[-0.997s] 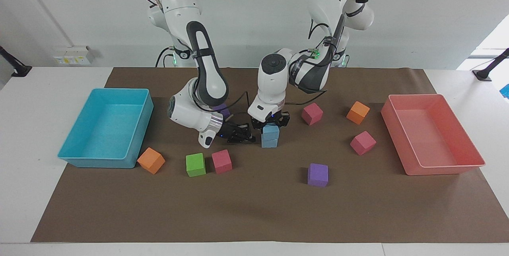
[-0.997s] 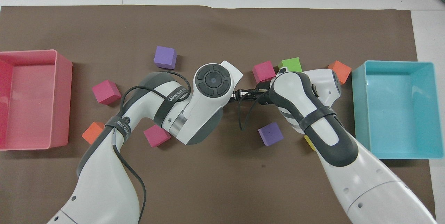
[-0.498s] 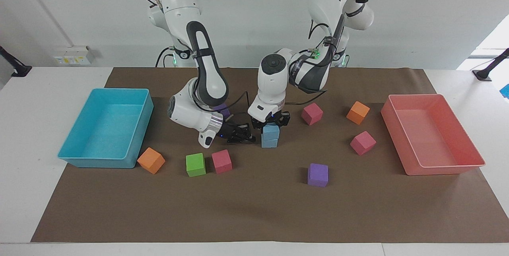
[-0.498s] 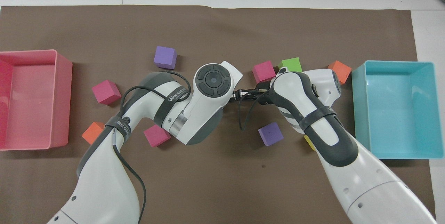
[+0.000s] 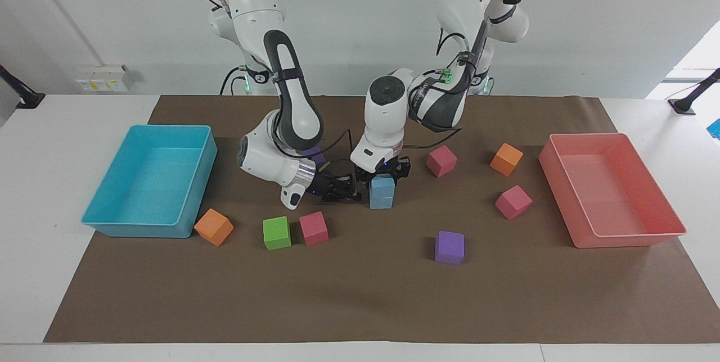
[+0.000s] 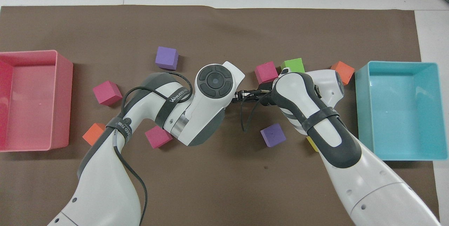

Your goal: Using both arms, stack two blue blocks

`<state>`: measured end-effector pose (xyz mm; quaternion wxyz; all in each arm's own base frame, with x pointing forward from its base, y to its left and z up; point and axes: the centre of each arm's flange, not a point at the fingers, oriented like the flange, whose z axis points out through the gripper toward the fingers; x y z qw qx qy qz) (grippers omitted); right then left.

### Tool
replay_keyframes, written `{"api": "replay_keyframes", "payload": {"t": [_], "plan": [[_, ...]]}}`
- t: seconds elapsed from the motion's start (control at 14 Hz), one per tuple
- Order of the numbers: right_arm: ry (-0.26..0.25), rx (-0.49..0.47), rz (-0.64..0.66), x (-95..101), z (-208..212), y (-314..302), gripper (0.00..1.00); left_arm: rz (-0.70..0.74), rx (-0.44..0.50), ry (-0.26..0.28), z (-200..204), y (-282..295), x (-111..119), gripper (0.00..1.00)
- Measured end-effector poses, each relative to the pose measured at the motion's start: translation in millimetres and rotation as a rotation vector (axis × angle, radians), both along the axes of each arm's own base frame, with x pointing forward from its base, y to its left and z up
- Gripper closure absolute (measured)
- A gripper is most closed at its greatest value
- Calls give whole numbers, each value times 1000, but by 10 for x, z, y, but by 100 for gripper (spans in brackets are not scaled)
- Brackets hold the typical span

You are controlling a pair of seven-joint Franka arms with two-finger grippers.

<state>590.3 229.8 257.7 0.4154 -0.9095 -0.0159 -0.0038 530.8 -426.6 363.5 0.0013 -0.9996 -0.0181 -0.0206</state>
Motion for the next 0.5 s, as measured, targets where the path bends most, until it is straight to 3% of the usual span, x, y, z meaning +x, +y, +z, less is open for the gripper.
{"api": "replay_keyframes", "payload": {"t": [0.14,0.36,0.5], "plan": [[0,0,0,1,0,-2,99,2,-8,-12,87,5,12,1],[-4,-1,-2,12,8,-13,99,10,-11,-28,408,77,-11,0],[-13,0,-4,39,53,-20,99,14,18,-1,629,166,-100,0]]}}
